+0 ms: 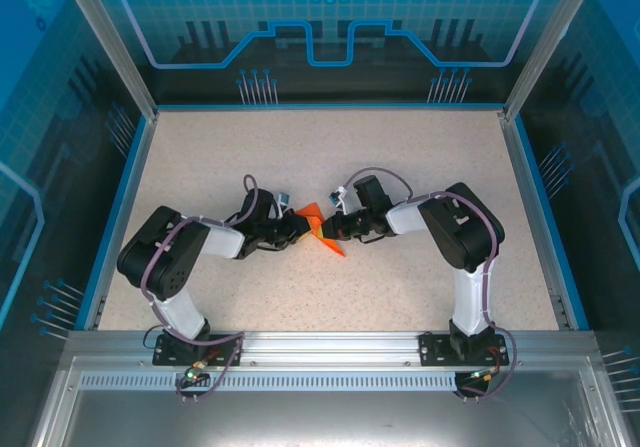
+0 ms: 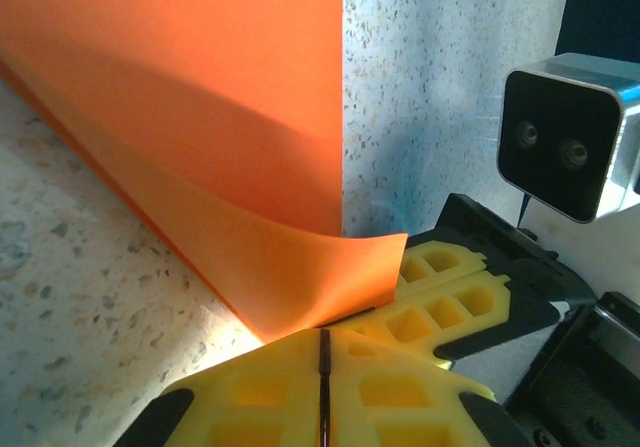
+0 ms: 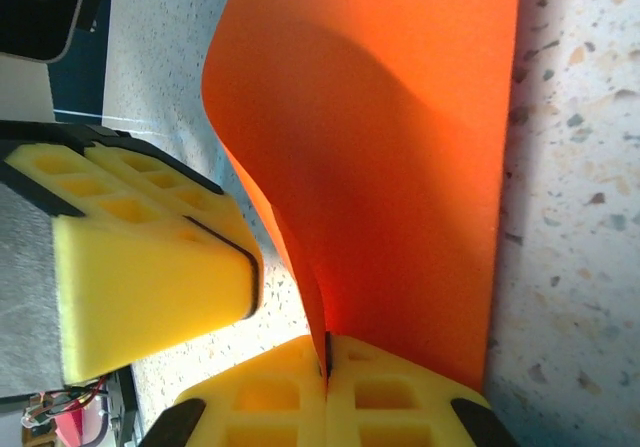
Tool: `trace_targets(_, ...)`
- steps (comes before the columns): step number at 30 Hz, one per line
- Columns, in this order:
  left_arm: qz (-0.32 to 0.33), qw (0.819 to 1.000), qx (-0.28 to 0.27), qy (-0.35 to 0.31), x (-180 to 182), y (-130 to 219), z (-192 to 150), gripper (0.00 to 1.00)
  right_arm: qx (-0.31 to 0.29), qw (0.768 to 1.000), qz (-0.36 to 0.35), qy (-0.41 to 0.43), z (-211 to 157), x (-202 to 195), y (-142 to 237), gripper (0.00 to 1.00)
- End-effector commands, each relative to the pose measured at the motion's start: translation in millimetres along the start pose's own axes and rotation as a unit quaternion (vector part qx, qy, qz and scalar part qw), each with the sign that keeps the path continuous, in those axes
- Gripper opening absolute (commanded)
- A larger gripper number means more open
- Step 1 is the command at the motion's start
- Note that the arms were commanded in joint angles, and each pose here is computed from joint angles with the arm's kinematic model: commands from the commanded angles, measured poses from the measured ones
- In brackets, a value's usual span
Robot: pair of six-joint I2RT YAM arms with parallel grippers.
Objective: Fold a paper plane with a square sheet of paper (pick it up from the middle)
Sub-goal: Fold the wing for the fifth time at the center of the table.
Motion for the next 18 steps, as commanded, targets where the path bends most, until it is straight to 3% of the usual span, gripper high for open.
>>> trace_targets(1, -0.014, 1.0, 0.002, -0.012, -8.2, -7.1, 2.1, 0.09, 0.01, 1.0, 0.0, -0.029, -2.1, -9.2, -2.5, 0.0)
trace_targets(18, 0.032, 0.999, 0.003, -0.003, 10.5, -14.9, 4.2, 0.05, 0.013, 0.999, -0.005, -0.031, -3.0, -12.0, -3.6, 0.0)
Point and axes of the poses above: each hand's point on the last joint's axis, 136 mm out from that joint toward the fingers, its own y axis back along the fingers, its own x axis along the line the jaws close on, z = x × y, the point moved 2 cm from there along y, back along the fingers
